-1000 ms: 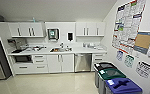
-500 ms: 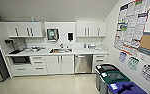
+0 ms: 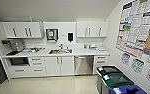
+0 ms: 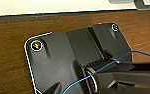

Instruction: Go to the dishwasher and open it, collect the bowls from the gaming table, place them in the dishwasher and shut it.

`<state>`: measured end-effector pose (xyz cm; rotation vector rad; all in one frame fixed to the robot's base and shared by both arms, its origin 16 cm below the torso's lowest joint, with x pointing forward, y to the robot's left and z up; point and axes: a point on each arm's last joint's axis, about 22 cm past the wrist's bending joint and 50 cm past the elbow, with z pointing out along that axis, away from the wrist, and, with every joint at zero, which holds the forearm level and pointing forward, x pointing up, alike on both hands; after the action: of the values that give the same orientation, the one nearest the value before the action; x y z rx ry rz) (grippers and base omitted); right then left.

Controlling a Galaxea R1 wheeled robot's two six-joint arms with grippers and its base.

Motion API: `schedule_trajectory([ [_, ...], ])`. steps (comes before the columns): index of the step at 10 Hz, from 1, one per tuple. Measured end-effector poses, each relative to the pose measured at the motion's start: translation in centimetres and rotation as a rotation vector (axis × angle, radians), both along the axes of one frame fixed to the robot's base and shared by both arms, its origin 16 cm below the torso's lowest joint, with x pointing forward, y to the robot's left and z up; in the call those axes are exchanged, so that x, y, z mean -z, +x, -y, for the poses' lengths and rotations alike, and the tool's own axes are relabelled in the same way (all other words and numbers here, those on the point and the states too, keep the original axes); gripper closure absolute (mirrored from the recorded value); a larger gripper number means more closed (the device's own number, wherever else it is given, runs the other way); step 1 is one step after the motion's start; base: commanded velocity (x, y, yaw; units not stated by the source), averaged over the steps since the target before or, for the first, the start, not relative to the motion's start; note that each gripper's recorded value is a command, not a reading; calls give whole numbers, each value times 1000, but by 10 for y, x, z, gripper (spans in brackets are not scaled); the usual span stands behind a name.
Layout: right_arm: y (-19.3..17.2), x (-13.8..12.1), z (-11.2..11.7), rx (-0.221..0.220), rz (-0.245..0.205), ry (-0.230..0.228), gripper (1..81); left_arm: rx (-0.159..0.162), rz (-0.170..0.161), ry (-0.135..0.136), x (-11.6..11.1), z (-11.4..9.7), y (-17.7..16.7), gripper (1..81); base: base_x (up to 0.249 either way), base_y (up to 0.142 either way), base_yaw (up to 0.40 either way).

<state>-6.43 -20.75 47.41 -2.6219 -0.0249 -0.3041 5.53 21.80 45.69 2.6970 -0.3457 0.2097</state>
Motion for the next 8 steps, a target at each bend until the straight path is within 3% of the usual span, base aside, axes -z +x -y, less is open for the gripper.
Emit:
schedule_trajectory([
  [8, 4, 0, -1, 0, 5, 1, 10, 0, 2, 1, 0, 0, 2, 10, 144, 0, 0],
])
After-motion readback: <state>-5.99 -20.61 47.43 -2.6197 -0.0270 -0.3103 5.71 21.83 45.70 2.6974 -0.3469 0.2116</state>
